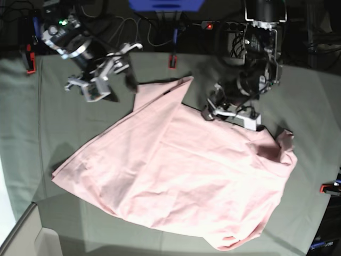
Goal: Layout the t-shirt on the table in an organized manner, then fold the t-shirt properly
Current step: 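Grasp the shirt edge with the left gripper and drag it away from the right gripper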
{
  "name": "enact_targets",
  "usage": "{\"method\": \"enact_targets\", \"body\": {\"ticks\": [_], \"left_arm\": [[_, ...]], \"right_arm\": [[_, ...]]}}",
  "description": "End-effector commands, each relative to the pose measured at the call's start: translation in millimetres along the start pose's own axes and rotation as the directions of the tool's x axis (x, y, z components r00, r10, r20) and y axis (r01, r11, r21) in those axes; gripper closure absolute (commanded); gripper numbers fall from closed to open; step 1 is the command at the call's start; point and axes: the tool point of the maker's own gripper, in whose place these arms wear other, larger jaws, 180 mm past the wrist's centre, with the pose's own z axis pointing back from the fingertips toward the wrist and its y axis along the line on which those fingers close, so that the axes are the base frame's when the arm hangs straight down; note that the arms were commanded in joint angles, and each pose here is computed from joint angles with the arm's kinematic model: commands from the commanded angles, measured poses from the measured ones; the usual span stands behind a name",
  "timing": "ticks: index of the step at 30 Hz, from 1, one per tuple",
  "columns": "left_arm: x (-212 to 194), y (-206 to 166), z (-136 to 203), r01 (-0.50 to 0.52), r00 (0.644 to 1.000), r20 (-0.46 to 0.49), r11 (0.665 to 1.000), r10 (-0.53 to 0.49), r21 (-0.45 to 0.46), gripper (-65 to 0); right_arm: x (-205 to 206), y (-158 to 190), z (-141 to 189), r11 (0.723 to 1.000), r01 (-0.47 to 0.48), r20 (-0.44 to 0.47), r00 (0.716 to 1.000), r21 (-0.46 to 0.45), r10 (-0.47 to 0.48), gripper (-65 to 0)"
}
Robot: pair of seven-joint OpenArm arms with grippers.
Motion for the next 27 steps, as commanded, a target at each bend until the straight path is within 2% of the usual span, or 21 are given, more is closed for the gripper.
{"method": "enact_targets", "body": {"ticks": [1, 7, 15, 17, 20, 21, 23, 27], "left_arm": [[6, -1, 0, 0.01, 1.0, 0.016, 1.0, -0.01, 0.009, -23.3], [-1, 10, -7, -0.023, 1.0, -0.001, 0.999, 0.023, 0.033, -23.3], [13, -19, -42, -0.056, 0.998, -0.027, 0.998, 0.056, -0.005, -22.7], [16, -20, -45, -0.057, 0.998, -0.032, 0.998, 0.056, -0.005, -17.7], [28, -19, -40, -0.049, 0.999, -0.01, 0.999, 0.049, -0.009, -1.9], [39, -15, -33, -0.025, 1.0, 0.009, 1.0, 0.025, -0.004, 0.0], [47, 0, -17, 0.004, 0.999, 0.034, 1.0, -0.005, 0.019, -1.5], [68, 12, 19, 0.039, 0.995, 0.089, 0.999, -0.04, 0.007, -0.1]], "right_arm": [[12, -2, 3, 1.0, -0.004, 0.047, 0.999, -0.001, 0.004, -32.4], [19, -14, -1, 1.0, -0.013, 0.058, 0.998, -0.026, 0.015, -32.4], [39, -40, -8, 0.996, -0.027, 0.105, 0.994, -0.084, 0.035, -32.4], [41, -54, -14, 0.994, -0.02, 0.11, 0.993, -0.109, 0.032, -32.5], [40, -86, -22, 0.987, -0.023, 0.095, 0.995, -0.158, 0.038, -32.5], [41, -99, -26, 0.984, -0.027, 0.089, 0.995, -0.175, 0.043, -32.6], [40, -125, -36, 0.978, -0.027, 0.07, 0.997, -0.205, 0.042, -32.6], [43, -170, -48, 0.965, -0.01, 0.052, 0.998, -0.263, 0.024, -32.6]]}}
